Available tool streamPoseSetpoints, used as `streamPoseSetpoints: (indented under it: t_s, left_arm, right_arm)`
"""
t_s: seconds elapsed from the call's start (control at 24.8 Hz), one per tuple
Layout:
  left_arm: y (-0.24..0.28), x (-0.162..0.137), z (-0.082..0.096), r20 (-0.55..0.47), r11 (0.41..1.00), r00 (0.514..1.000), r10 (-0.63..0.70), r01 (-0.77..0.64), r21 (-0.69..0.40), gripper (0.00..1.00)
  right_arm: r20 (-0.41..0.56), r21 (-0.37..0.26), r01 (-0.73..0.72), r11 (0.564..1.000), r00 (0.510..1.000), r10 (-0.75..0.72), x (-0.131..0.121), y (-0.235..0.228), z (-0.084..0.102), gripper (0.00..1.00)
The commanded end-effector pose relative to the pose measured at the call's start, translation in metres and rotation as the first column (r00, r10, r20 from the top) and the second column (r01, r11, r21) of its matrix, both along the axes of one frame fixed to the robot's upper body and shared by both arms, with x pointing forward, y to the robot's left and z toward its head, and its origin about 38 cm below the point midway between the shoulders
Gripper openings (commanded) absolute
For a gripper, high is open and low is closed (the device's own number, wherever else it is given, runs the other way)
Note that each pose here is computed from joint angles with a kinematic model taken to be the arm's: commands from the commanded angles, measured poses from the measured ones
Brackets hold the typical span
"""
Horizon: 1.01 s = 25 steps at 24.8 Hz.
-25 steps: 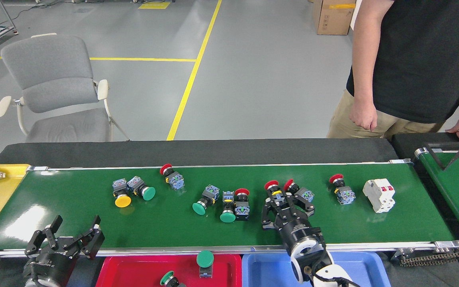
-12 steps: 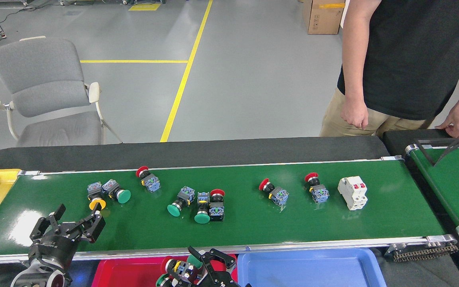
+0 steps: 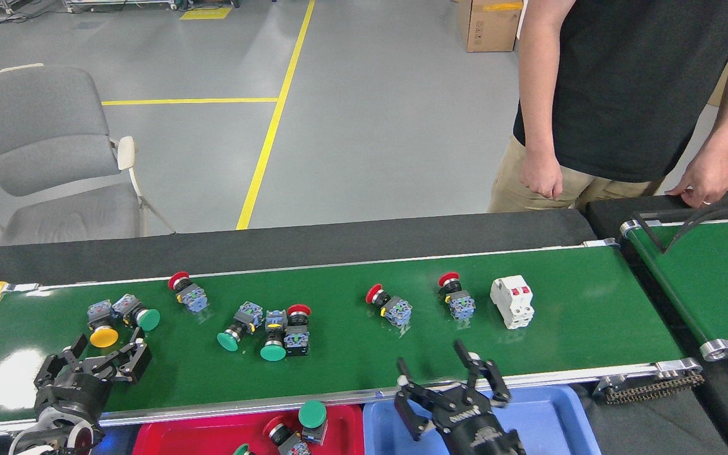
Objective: Pick switch part from conveyor to tray
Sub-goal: 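Open the right gripper around the white relay block and grasp it, then lift the white relay with the right gripper and release it into the blue tray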
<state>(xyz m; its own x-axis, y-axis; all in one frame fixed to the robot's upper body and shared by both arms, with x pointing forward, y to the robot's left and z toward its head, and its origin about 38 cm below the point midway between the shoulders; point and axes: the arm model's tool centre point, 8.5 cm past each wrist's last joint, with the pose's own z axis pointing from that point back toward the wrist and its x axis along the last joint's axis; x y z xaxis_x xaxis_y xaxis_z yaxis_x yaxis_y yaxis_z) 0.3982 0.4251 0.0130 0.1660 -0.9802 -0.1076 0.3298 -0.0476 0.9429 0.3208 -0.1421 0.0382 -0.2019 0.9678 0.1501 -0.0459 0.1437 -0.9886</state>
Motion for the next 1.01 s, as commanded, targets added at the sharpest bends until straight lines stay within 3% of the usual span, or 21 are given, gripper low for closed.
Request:
streamPoseSetpoints:
  t_s: [0.0,0.12,0.24,0.57,0.65,0.69,0.73,0.81,0.85,0.93,0.97]
  left_arm:
    - [0.020,0.003,0.008,0.038,0.995,0.995,0.094,-0.095,0.041,0.80]
    - [0.027,0.013,0.009,0.080,0.992,0.991,0.112,-0.116,0.051,0.54]
    - [0.031,0.017,0.005,0.075,0.992,0.990,0.119,-0.122,0.038,0.38]
    - [0.023,0.021,0.007,0.087,0.995,0.991,0.098,-0.101,0.025,0.26]
    - [-0.003,0.031,0.023,0.136,0.999,0.990,-0.035,0.029,0.046,0.26]
    - [-0.018,0.032,0.028,0.151,0.994,0.983,-0.108,0.102,0.047,0.26]
    - [-0.043,0.028,0.032,0.171,0.974,0.959,-0.227,0.223,0.042,0.26]
    - [-0.083,0.004,0.040,0.207,0.895,0.873,-0.441,0.444,0.036,0.27]
    - [-0.098,-0.018,0.043,0.219,0.842,0.818,-0.532,0.538,0.034,0.30]
    - [-0.123,-0.070,0.042,0.215,0.742,0.721,-0.659,0.669,0.033,0.37]
    - [-0.134,-0.095,0.042,0.207,0.702,0.682,-0.701,0.712,0.031,0.43]
  right_arm:
    - [0.035,0.003,0.050,0.999,0.998,-0.050,0.006,-0.018,0.007,0.99]
    - [0.038,0.001,0.068,0.998,0.997,-0.068,0.013,-0.023,0.010,0.99]
    - [0.039,-0.016,0.096,0.995,0.995,-0.095,0.026,-0.026,0.013,0.99]
    - [-0.002,-0.055,0.129,0.990,0.992,-0.129,0.091,-0.023,0.013,0.99]
    - [-0.025,-0.057,0.143,0.988,0.989,-0.144,0.102,-0.018,0.009,0.96]
    - [-0.029,-0.061,0.156,0.986,0.987,-0.158,0.103,-0.019,0.008,0.90]
    - [-0.034,-0.071,0.184,0.980,0.982,-0.187,0.103,-0.024,0.007,0.74]
    - [-0.040,-0.083,0.199,0.976,0.978,-0.203,0.101,-0.029,0.003,0.32]
    - [-0.043,-0.090,0.198,0.976,0.978,-0.202,0.101,-0.031,0.002,0.17]
    - [-0.055,-0.101,0.192,0.976,0.979,-0.198,0.100,-0.034,0.001,0.04]
    - [-0.052,-0.106,0.191,0.976,0.979,-0.198,0.100,-0.036,0.001,0.02]
